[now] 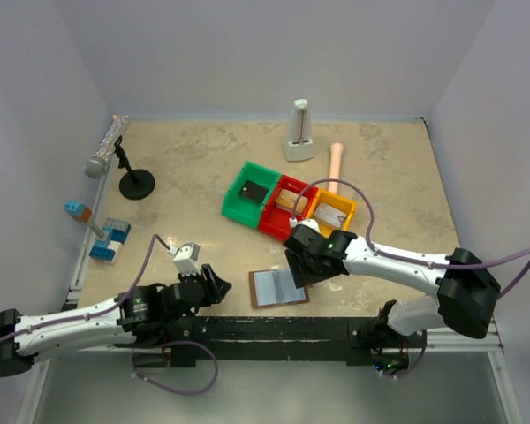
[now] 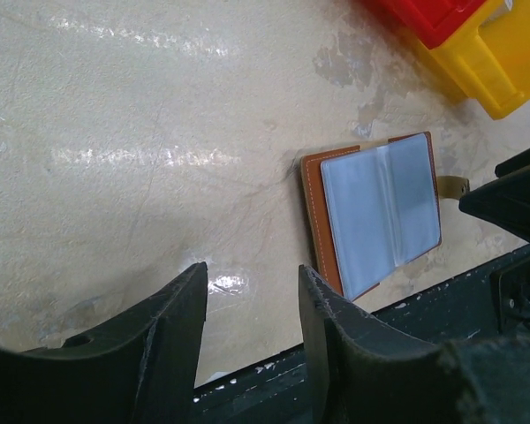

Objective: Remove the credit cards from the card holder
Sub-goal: Remove the credit card from the card holder.

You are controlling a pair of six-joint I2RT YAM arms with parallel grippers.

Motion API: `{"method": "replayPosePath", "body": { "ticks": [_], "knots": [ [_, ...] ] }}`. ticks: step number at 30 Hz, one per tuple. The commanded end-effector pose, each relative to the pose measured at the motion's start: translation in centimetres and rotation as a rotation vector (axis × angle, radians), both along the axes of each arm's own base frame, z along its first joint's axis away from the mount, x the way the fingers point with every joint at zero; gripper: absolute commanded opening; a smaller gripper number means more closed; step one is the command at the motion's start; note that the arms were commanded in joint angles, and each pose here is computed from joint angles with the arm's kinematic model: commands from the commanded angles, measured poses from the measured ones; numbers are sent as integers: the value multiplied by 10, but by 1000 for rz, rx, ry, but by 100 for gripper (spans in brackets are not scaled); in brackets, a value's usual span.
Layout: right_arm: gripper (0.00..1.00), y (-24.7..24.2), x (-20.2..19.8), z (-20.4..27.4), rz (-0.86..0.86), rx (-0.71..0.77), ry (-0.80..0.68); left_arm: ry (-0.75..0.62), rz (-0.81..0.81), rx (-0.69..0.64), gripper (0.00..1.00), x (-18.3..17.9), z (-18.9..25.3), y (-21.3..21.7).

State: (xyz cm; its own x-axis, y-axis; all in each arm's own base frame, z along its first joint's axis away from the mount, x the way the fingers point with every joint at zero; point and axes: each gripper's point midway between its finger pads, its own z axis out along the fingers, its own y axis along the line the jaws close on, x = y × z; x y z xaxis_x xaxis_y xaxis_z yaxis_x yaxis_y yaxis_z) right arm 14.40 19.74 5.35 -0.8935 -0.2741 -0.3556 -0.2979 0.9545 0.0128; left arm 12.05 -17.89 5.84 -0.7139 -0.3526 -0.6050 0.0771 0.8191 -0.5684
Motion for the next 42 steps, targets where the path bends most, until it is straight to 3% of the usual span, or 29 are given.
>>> {"method": "replayPosePath", "body": {
  "ticks": [1,10,21,25,27,35,42],
  "knots": [
    [68,11,11,7,-16,7,-30,-27,-20,-45,49,1,14,-8],
    [56,9,9,-7,-21,-39,3,-32,-52,-26,48,0,13,-13],
    [32,9,3,-13,-19,-33,44,-32,-58,-35,48,0,11,-15],
    [17,9,2,-12,-24,-21,45,-41,-59,-40,47,1,14,-15],
    [0,11,2,-5,-17,16,25,-57,-63,-45,47,2,19,-16],
    [0,43,-11,48,159,332,-41,-135,-137,-61,47,6,45,-35],
    [0,54,-20,66,204,439,-42,-189,-265,-70,47,6,69,-74]
  ]
}}
